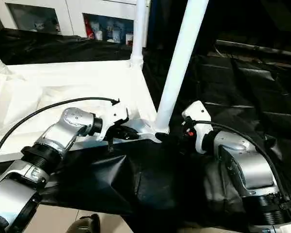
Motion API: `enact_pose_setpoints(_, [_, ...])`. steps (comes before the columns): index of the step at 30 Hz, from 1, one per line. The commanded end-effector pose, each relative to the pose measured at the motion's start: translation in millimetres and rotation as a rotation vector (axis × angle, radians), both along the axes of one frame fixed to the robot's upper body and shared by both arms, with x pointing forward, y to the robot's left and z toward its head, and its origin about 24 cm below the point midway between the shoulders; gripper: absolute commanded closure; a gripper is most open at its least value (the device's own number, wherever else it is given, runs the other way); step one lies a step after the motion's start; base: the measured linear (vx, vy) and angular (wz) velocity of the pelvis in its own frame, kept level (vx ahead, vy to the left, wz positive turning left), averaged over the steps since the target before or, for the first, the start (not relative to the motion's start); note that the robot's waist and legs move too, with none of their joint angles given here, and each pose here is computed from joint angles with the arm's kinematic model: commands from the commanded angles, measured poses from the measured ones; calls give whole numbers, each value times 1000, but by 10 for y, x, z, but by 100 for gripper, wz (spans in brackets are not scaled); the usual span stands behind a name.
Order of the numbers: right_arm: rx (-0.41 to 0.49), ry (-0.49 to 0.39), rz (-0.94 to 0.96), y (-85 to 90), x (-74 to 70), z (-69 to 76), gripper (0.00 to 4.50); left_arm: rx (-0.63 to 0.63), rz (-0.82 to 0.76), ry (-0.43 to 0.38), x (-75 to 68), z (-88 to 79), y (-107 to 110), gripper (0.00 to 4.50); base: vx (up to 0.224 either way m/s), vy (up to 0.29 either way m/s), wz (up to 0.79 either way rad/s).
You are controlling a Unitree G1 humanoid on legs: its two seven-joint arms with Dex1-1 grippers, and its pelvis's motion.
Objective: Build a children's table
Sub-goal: Rotate leg to tighten
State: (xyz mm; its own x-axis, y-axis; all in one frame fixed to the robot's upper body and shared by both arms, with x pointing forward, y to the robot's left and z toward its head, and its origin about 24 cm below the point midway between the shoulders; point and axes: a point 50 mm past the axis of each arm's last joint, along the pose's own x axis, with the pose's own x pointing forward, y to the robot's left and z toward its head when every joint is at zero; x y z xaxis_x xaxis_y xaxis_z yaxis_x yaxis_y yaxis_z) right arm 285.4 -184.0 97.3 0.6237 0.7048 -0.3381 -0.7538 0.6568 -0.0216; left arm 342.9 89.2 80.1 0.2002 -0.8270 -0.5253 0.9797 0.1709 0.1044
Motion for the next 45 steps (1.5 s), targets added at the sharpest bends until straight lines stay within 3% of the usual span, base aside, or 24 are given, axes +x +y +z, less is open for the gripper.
enact_pose_setpoints(1, [9,-28,2,-14,-53,46,21,22,-68,0,-70,7,-33,443,0,0,0])
enact_pose_setpoints(7, [76,-43,-21,-12,-159,112,11,3,-98,12,-180,20,-50,449,0,0,0])
enact_pose_setpoints(14, [93,-57,-17,35,-252,148,11,11,-122,16,-259,53,1,449,0,0,0])
enact_pose_setpoints(18, [75,-62,7,76,-222,146,11,19,-109,-2,-222,100,15,449,0,0,0])
enact_pose_setpoints(29, [67,-165,-29,117,39,279,11,31,-80,-20,-258,92,36,449,0,0,0])
enact_pose_setpoints(35, [61,-172,-39,115,61,269,11,28,-75,-17,-284,76,36,449,0,0,0])
enact_pose_setpoints(45, [80,-176,-13,191,80,210,11,33,-81,-63,-207,110,-17,449,0,0,0])
